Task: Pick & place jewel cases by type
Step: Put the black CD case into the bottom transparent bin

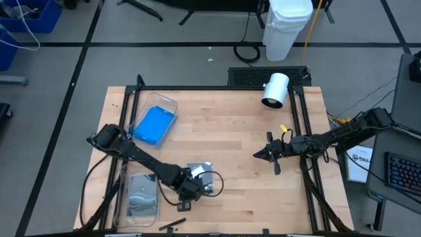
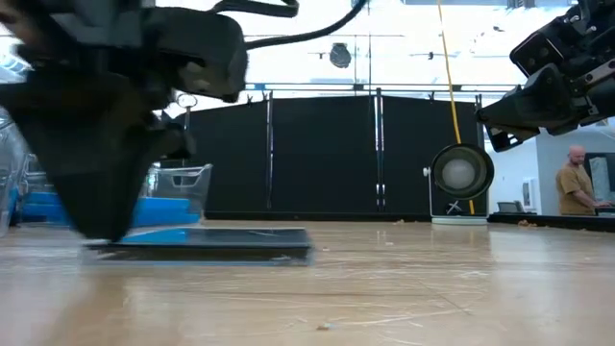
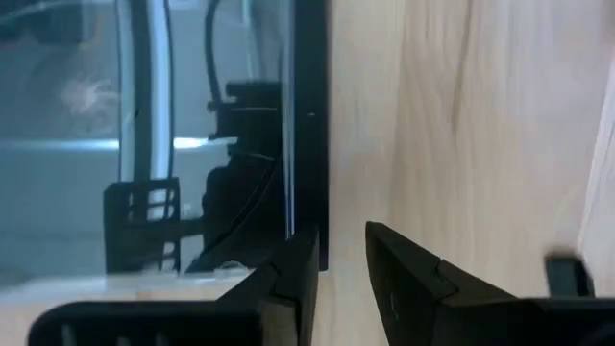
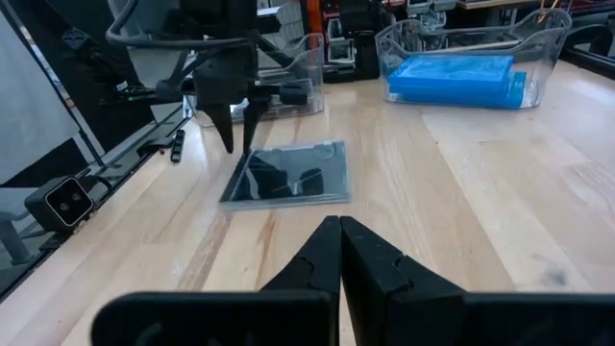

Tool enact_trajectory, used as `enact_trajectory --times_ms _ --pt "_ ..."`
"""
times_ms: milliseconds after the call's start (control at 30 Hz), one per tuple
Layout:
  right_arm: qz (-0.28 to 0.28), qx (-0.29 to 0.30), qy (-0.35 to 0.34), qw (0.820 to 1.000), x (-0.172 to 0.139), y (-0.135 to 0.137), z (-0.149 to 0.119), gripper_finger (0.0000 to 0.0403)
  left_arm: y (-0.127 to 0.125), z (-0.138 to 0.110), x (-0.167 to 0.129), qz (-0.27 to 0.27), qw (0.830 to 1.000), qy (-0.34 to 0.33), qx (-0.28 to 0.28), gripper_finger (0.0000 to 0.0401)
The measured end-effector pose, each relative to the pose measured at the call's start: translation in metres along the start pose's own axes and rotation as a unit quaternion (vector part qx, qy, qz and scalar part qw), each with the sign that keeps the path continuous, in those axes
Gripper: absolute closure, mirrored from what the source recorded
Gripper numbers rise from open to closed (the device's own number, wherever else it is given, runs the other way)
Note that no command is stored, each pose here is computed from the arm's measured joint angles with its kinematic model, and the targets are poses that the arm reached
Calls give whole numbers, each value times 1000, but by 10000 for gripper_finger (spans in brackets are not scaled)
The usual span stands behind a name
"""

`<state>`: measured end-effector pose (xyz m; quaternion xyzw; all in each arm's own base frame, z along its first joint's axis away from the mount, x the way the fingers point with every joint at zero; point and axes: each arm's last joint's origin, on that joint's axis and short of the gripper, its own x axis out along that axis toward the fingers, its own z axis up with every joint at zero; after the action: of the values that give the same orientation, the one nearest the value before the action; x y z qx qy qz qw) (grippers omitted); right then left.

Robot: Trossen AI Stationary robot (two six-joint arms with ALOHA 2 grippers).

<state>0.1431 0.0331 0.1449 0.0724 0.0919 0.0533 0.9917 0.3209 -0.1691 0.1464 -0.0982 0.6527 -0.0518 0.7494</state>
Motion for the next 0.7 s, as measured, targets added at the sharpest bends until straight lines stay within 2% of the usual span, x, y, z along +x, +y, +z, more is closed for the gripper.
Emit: enact_trajectory --times_ms 167,333,400,533,700 --pt "0 0 0 1000 0 0 0 403 -13 -11 -4 -4 1000 5 7 304" --pt "0 -3 0 1000 0 0 0 403 -31 -12 -25 -39 997 -58 45 304" --pt "0 -4 0 1000 0 0 0 403 -32 -15 -37 -24 996 -80 43 304" --pt "-1 -4 4 1000 0 0 -1 403 -30 -24 -51 15 996 -91 2 304" --pt "-1 1 6 1000 0 0 -1 403 -21 -38 -52 80 994 -42 -58 304"
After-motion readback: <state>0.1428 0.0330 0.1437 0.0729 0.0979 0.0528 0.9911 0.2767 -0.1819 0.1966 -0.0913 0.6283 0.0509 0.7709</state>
